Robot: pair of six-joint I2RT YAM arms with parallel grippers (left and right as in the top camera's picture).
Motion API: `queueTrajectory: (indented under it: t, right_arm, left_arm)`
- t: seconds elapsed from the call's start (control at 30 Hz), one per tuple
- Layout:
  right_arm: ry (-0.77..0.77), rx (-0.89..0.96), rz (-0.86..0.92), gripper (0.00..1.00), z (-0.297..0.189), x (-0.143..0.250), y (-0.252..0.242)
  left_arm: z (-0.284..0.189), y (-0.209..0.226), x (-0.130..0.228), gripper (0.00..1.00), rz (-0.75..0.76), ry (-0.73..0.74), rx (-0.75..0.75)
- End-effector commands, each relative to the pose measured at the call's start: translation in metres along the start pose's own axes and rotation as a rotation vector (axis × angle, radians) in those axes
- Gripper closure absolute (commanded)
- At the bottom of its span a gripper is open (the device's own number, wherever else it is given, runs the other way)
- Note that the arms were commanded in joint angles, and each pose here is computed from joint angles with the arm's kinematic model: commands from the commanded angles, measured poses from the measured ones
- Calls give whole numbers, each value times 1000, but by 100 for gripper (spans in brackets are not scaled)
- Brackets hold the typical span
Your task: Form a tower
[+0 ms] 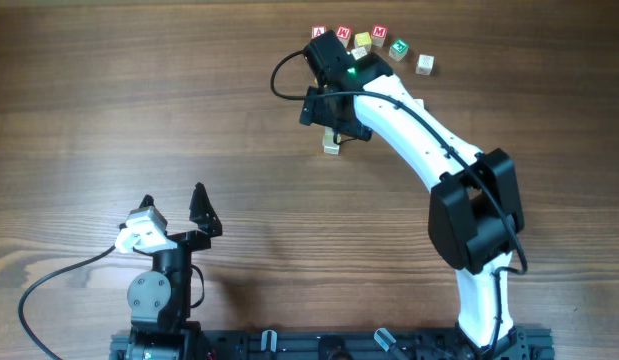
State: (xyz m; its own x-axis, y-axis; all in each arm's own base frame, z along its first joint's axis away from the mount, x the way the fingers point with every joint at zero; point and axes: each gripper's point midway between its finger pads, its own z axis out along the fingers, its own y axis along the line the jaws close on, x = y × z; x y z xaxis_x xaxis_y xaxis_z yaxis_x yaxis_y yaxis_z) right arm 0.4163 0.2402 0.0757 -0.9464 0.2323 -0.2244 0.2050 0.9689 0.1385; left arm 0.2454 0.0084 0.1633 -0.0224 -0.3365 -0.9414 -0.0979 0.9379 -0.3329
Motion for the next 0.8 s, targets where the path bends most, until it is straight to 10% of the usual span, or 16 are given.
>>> queueTrajectory:
  t: [0.0,0.77]
  right_arm:
    - [26,7,-48,14,16,3,1]
    - [84,5,-110,59,40,14,2]
  left_arm:
    - [0,3,0,0,18,-6,-11]
    - [0,3,0,0,18,-6,-11]
